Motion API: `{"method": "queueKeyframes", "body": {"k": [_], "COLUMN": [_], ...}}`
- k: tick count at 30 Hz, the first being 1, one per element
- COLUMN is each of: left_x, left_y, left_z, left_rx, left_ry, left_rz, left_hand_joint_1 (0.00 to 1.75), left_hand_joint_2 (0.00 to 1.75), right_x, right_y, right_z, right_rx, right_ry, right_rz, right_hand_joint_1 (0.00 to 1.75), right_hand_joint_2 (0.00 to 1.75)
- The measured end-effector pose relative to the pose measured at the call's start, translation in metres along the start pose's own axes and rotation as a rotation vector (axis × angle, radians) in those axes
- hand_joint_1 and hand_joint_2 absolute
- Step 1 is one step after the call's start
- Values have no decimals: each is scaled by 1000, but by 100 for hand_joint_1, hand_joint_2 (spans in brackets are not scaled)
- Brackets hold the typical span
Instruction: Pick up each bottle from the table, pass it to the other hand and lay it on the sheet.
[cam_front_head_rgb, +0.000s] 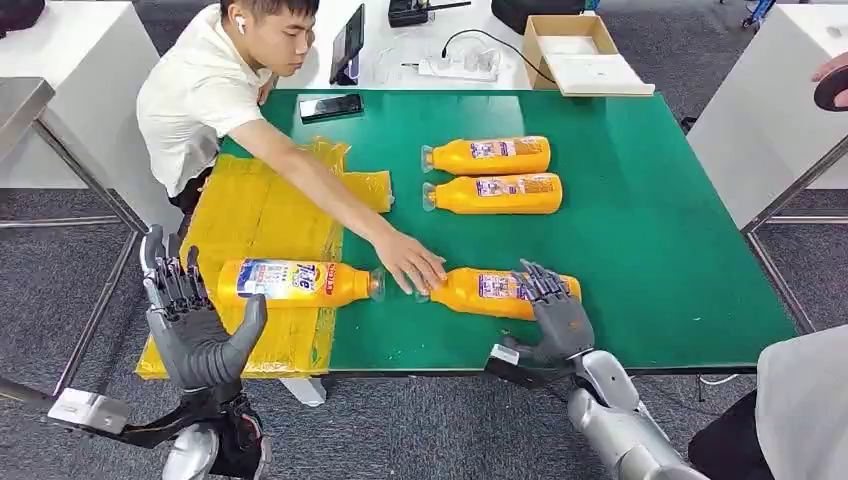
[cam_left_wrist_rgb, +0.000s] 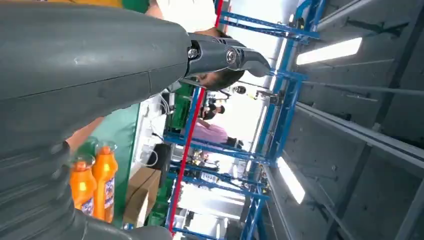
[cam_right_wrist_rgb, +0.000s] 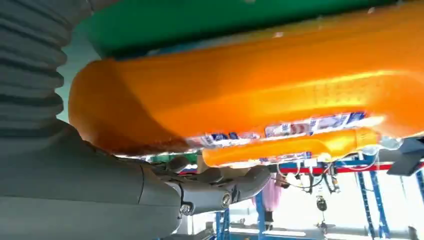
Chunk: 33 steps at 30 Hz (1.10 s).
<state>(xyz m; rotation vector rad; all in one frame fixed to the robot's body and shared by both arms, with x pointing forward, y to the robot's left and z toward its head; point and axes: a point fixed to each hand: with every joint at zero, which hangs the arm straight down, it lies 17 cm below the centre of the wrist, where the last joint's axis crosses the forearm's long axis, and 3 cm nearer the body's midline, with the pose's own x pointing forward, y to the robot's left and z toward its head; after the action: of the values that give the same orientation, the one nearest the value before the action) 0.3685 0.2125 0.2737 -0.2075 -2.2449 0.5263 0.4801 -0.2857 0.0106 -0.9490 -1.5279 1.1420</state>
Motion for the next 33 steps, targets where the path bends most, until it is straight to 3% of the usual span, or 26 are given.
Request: {"method": "queueKeyframes", "body": {"k": [12, 23, 24, 25, 26, 33], "left_x": [-8, -26, -29, -34, -38, -63], "left_y": [-6, -7, -9, -11, -13, -24], "left_z": [3, 3, 3, 3, 4, 8], "left_rx": [4, 5, -3, -12, -19, -73], "left_ry": [24, 98, 117, 137, 157, 251], "left_rz": [20, 57, 73, 90, 103, 148], "left_hand_joint_1": [0, 0, 0, 0, 0, 0], "left_hand_joint_2": [175, 175, 175, 175, 175, 175], "right_x": [2, -45, -47, -47, -48, -51], "right_y": [-2, 29, 35, 39, 44, 51], "right_z": [-19, -27, -25, -23, -20, -14], "right_rx": [20, 360, 412, 449, 489, 595], "right_ry": [26, 347, 367, 380, 388, 404], "right_rz": [45, 98, 97, 89, 83, 61], "right_hand_joint_1": [0, 0, 61, 168, 175, 175], "right_hand_joint_2": [175, 175, 175, 175, 175, 175]}}
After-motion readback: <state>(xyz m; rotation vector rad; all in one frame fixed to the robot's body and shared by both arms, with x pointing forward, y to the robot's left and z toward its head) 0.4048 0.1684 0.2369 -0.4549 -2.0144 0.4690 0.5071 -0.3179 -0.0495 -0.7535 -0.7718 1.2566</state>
